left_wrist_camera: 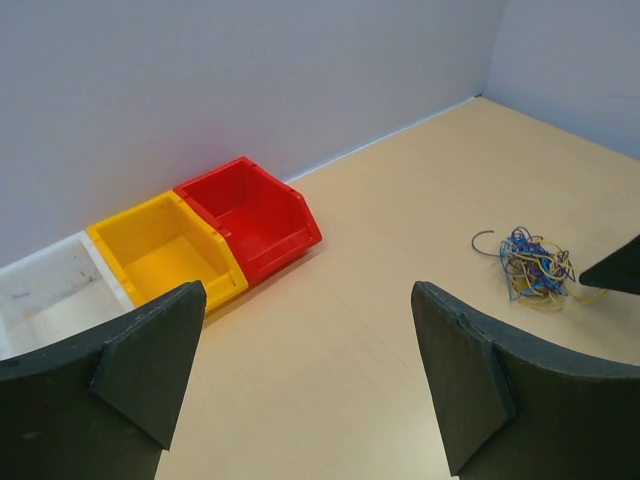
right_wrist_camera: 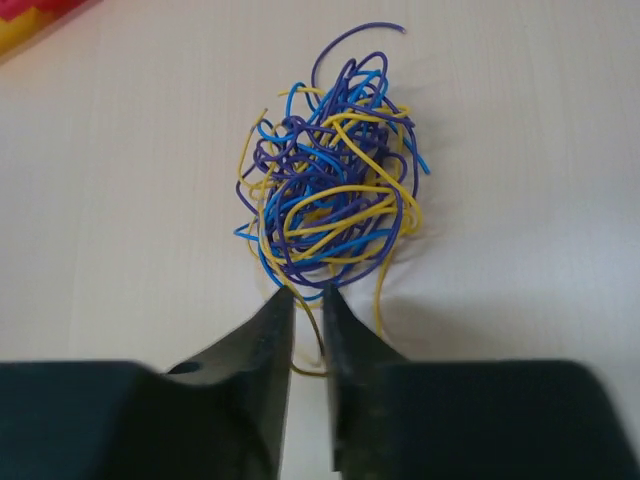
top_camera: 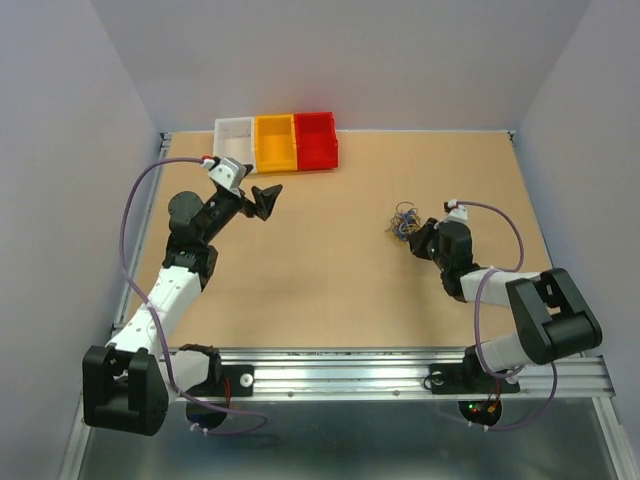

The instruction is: Untangle the cables

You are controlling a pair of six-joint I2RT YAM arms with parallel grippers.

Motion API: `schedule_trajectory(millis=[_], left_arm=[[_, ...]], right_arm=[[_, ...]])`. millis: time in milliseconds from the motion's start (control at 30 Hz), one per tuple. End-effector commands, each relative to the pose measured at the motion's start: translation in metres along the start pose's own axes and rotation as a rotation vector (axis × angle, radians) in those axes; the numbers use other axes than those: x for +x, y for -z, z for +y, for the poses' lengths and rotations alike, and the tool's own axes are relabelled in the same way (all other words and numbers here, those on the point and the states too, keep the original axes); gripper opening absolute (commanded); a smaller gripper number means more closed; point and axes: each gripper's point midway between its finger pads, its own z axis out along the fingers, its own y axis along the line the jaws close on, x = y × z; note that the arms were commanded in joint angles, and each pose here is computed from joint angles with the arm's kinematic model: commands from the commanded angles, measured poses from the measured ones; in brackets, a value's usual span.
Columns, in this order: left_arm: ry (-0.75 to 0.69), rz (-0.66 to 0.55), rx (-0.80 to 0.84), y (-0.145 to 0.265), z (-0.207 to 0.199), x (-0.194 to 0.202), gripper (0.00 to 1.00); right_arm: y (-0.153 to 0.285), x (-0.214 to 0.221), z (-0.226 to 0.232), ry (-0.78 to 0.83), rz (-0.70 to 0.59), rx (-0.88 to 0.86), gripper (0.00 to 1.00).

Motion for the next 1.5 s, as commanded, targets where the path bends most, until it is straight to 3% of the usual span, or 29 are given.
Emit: schedule_trajectory(millis=[0, 100, 267, 333, 367, 400, 433, 533, 600, 667, 767, 867, 900, 933, 1333, 1400, 1467], left_arm=[[-0.1, -0.031, 0.052, -0.01, -0.015, -0.011, 0.93], [-0.122, -0.021, 0.055, -0.014, -0.021, -0.008, 0.92], [-0.155, -0.009, 0.126, -0.014, -0.038, -0.001, 0.91], [-0.193, -0.004, 0.187, -0.013, -0.047, 0.004, 0.89], [-0.199, 0.003, 0.217, -0.012, -0.054, 0.009, 0.89], [-0.206, 0.004, 0.232, -0.012, -0.057, 0.011, 0.89], [-0.218, 0.004, 0.248, -0.013, -0.062, 0.013, 0.89], [-0.23, 0.014, 0.251, -0.015, -0.066, 0.018, 0.9], [-0.233, 0.024, 0.256, -0.017, -0.069, 0.023, 0.89], [-0.239, 0.03, 0.262, -0.018, -0.072, 0.025, 0.89], [-0.252, 0.038, 0.27, -0.019, -0.077, 0.029, 0.9], [-0.275, 0.059, 0.275, -0.022, -0.082, 0.038, 0.9], [-0.283, 0.083, 0.25, -0.028, -0.083, 0.046, 0.9], [-0.286, 0.1, 0.24, -0.03, -0.082, 0.05, 0.9], [-0.298, 0.348, 0.312, -0.056, -0.1, 0.122, 0.88], [-0.278, 0.419, 0.325, -0.062, -0.101, 0.141, 0.87], [-0.257, 0.452, 0.33, -0.066, -0.101, 0.15, 0.86]], right_arm=[[-0.019, -0.034, 0.04, 0.042, -0.097, -0.13, 0.12], [-0.017, -0.009, 0.085, 0.126, -0.015, -0.312, 0.0], [0.029, 0.03, 0.186, 0.293, 0.078, -0.699, 0.01], [0.045, 0.033, 0.2, 0.313, 0.077, -0.758, 0.11], [0.059, 0.029, 0.206, 0.317, 0.057, -0.788, 0.23], [0.065, 0.027, 0.207, 0.316, 0.046, -0.797, 0.54], [0.07, 0.024, 0.205, 0.316, 0.028, -0.794, 0.63], [0.08, 0.012, 0.191, 0.294, -0.034, -0.727, 0.73], [0.07, -0.006, 0.169, 0.257, -0.105, -0.569, 0.78], [0.056, -0.01, 0.145, 0.248, -0.117, -0.416, 0.79], [0.038, 0.0, 0.138, 0.271, -0.064, -0.351, 0.79], [0.02, 0.014, 0.142, 0.279, 0.003, -0.34, 0.71], [0.015, 0.017, 0.144, 0.283, 0.018, -0.342, 0.63], [0.01, 0.025, 0.149, 0.295, 0.052, -0.367, 0.6], [-0.015, 0.065, 0.168, 0.371, 0.192, -0.486, 0.68], [-0.018, 0.069, 0.166, 0.379, 0.202, -0.484, 0.63], [-0.018, 0.071, 0.167, 0.378, 0.212, -0.49, 0.49]])
